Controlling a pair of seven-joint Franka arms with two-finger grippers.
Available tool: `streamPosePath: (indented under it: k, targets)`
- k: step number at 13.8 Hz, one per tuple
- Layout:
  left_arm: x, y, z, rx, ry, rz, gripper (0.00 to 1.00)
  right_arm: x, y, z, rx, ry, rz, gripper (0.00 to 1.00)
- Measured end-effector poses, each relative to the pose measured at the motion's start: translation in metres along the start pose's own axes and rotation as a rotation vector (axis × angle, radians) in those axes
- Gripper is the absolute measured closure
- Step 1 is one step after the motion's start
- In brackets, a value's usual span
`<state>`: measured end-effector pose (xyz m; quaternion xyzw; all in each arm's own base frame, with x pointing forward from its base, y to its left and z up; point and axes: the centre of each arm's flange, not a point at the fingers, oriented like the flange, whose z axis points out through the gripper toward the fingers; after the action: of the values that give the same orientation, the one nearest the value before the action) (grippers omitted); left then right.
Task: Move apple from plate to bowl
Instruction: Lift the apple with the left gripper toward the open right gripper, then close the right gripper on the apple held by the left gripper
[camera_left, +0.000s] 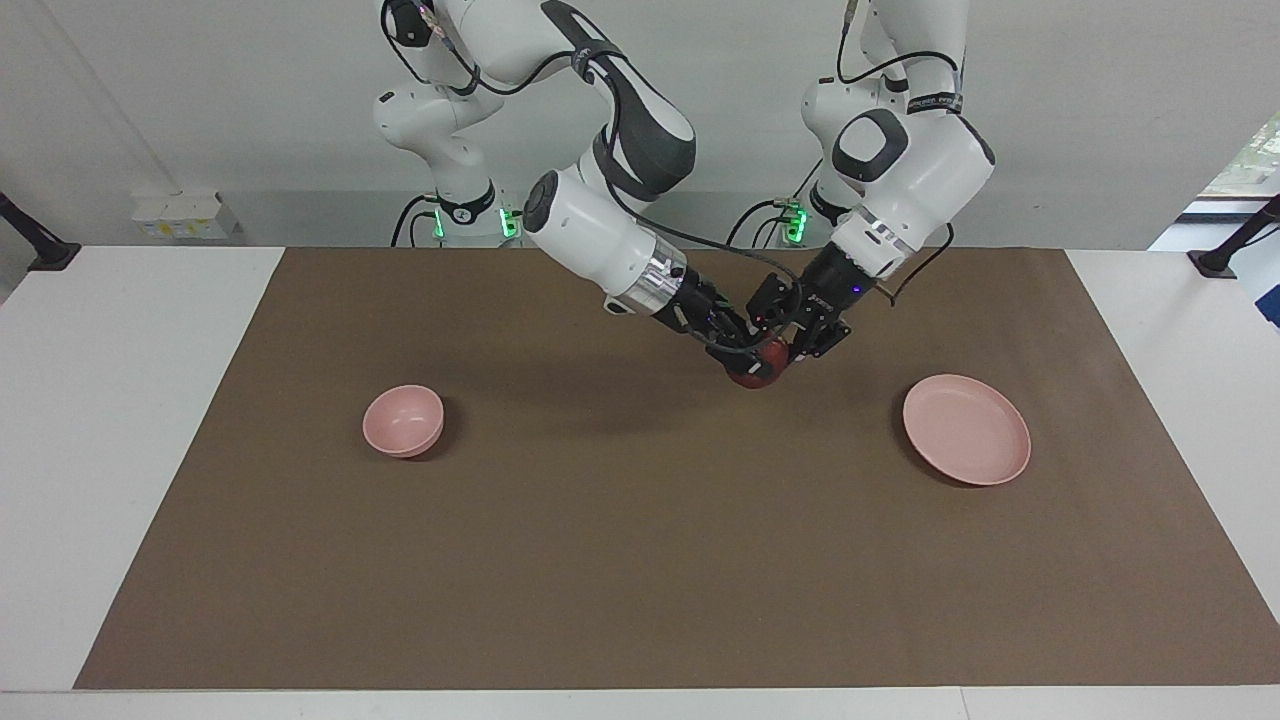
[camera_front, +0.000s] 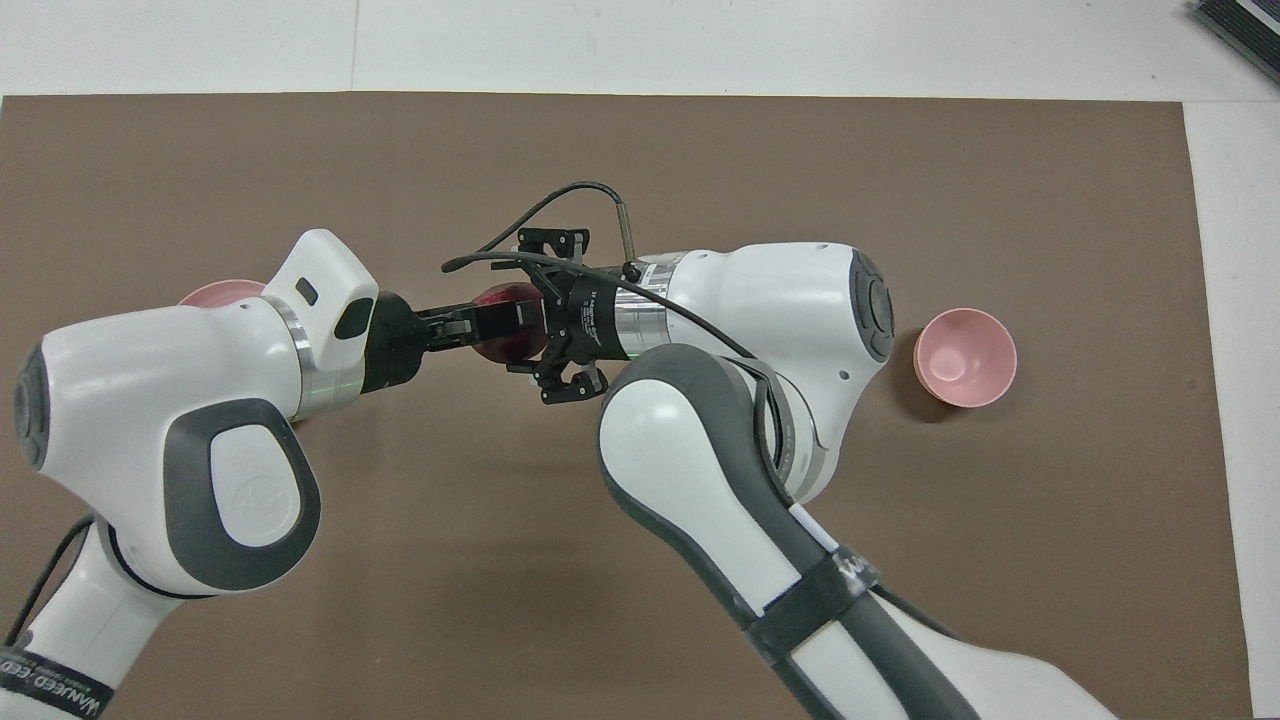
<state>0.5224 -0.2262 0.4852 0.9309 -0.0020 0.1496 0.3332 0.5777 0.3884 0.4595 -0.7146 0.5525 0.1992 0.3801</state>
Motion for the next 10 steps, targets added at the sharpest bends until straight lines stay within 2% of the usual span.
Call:
streamPosePath:
  k: [6, 8, 10]
  targets:
    - [-0.001, 0.016, -0.016, -0.052, 0.011, -0.013, 0.32, 0.004, 0.001, 0.002, -0.004, 0.004, 0.003, 0.01]
    - [0.001, 0.015, -0.018, -0.058, 0.017, -0.020, 0.32, 0.003, 0.001, 0.003, -0.011, 0.001, 0.002, 0.19]
    - [0.001, 0.015, -0.019, -0.063, 0.015, -0.018, 0.32, 0.003, 0.001, 0.002, -0.017, -0.002, 0.003, 0.22]
